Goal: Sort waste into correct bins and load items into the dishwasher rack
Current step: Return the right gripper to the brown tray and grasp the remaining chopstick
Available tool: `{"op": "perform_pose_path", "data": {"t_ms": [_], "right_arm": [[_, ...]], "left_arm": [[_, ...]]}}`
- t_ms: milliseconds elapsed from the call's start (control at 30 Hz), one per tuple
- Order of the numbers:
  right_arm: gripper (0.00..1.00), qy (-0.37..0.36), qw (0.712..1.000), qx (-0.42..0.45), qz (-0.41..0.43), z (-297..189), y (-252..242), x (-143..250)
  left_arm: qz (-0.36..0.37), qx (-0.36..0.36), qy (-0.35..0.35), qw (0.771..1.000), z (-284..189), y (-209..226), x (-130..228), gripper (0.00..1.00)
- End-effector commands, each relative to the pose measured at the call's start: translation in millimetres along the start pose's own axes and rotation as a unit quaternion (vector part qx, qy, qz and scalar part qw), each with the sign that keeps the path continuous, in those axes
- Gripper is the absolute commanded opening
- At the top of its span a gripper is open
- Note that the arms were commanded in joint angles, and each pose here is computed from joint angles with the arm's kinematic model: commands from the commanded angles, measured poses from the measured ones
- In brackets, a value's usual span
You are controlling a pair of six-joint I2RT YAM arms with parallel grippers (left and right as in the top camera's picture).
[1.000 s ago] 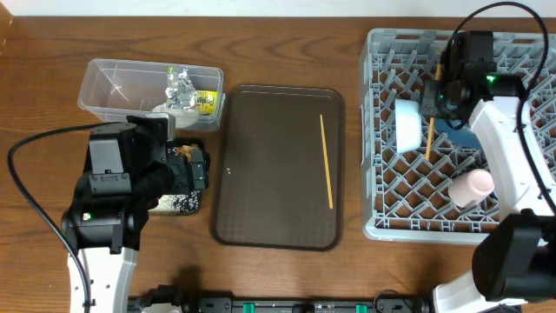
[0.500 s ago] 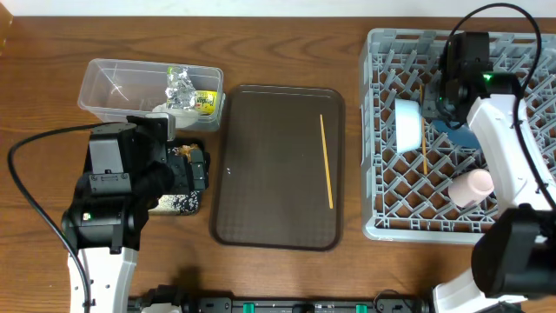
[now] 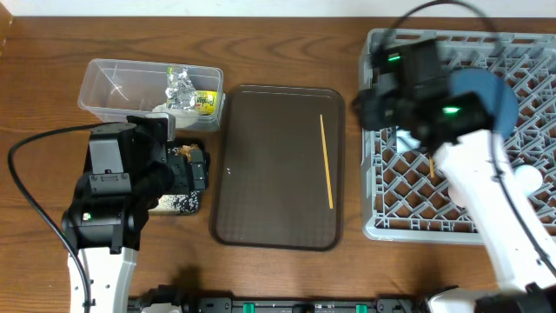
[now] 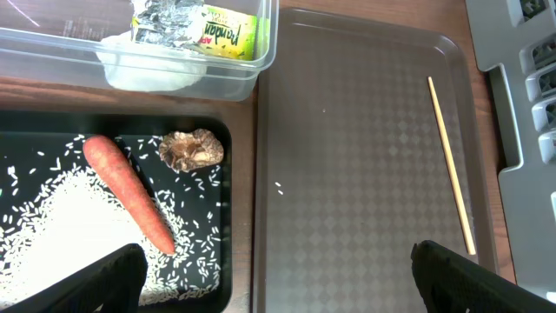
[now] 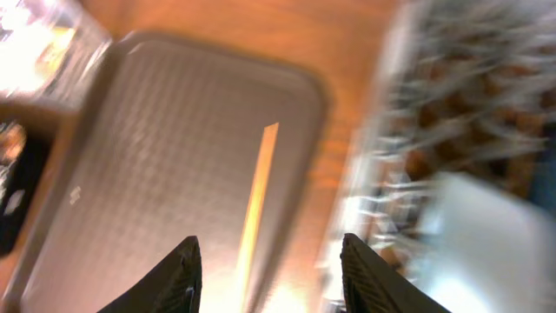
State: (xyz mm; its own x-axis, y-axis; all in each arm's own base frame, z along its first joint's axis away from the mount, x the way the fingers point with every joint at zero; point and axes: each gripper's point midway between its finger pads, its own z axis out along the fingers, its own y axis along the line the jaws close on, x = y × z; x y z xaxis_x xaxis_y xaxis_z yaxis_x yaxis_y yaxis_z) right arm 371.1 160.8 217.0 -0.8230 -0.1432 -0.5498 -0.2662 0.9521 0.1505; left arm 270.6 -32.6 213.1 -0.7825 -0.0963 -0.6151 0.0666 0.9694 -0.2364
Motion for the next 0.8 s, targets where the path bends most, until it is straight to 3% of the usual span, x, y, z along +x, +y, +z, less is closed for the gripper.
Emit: {"op": "perform_pose_path", "data": {"t_ms": [0, 267, 500, 533, 700, 767], "right_arm": [[0.41, 0.07, 0.997, 0.018, 0.037, 46.6, 22.0, 30.5], [0.36, 0.196, 0.975, 0.059, 0.084, 136.6, 30.3, 95.6], [0.36, 0.253, 0.959, 0.086, 0.092, 170.1, 16.0, 129.8], [0.34, 0.259, 0.957, 0.085, 0.094, 172.4, 15.8, 133.3], [0.04, 0.275, 0.954, 0.073, 0.09, 177.5, 19.5, 141.3], [0.01, 0.266, 0.958, 0.065, 0.079, 176.3, 20.6, 135.2]], "left_arm": [[0.006, -0.006, -0.007, 1.0, -3.1, 0.8, -4.5, 0.98], [0.006, -0.006, -0.007, 1.0, -3.2, 0.8, -4.7, 0.98], [0.006, -0.006, -0.007, 1.0, -3.1, 0.8, -4.6, 0.98], [0.006, -0.006, -0.007, 1.0, -3.1, 0.8, -4.6, 0.98], [0.006, -0.006, -0.007, 1.0, -3.2, 0.8, -4.7, 0.98], [0.006, -0.006, -0.007, 1.0, -3.2, 0.8, -4.7, 0.98]]}}
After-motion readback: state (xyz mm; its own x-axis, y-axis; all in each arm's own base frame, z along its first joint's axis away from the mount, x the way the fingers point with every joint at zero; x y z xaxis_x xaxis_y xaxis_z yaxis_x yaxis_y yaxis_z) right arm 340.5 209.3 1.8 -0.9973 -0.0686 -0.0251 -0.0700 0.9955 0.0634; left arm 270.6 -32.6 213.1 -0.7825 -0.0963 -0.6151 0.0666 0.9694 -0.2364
